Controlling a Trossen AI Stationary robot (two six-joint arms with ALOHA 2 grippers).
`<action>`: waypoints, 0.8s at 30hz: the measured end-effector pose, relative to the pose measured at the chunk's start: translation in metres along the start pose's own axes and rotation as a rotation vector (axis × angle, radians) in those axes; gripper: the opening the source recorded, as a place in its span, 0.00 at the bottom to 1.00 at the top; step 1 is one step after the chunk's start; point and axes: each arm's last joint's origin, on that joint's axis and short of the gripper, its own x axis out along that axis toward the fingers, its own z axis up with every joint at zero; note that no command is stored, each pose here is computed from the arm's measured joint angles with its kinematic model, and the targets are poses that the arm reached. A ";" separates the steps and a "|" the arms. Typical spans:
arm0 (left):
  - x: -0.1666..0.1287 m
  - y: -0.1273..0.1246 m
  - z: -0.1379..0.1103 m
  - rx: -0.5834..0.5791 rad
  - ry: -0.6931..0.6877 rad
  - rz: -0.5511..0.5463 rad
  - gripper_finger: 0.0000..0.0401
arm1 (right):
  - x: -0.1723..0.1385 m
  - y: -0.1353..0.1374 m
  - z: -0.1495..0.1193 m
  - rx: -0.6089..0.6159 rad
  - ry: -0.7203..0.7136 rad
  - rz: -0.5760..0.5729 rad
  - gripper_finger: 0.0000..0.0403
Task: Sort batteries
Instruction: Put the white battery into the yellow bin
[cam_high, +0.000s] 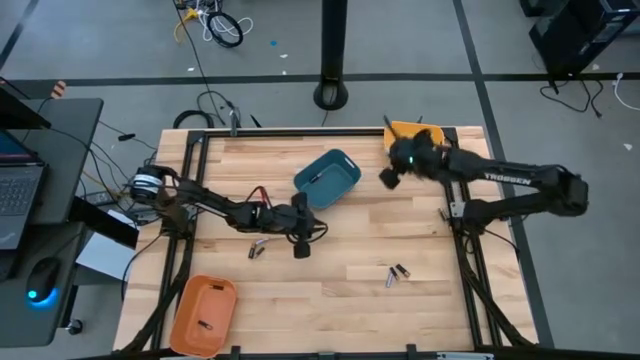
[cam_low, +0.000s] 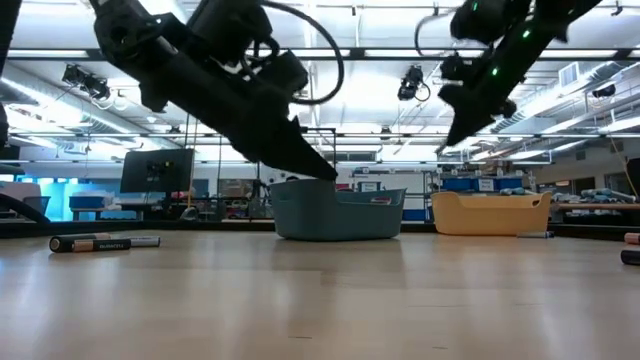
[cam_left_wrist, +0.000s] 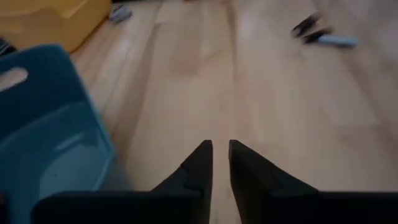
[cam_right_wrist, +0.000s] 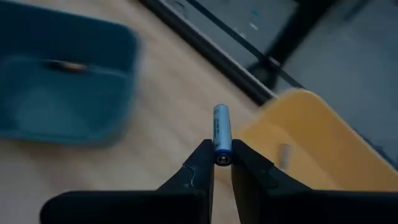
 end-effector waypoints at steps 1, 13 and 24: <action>0.002 0.001 -0.001 -0.010 -0.002 0.012 0.13 | 0.005 -0.008 0.001 0.012 0.022 -0.023 0.11; 0.003 0.013 -0.007 -0.025 0.048 0.186 0.10 | 0.070 -0.070 -0.014 0.161 0.307 -0.121 0.11; 0.003 0.021 -0.008 -0.044 0.064 0.292 0.10 | 0.094 -0.076 -0.036 0.140 0.552 -0.167 0.11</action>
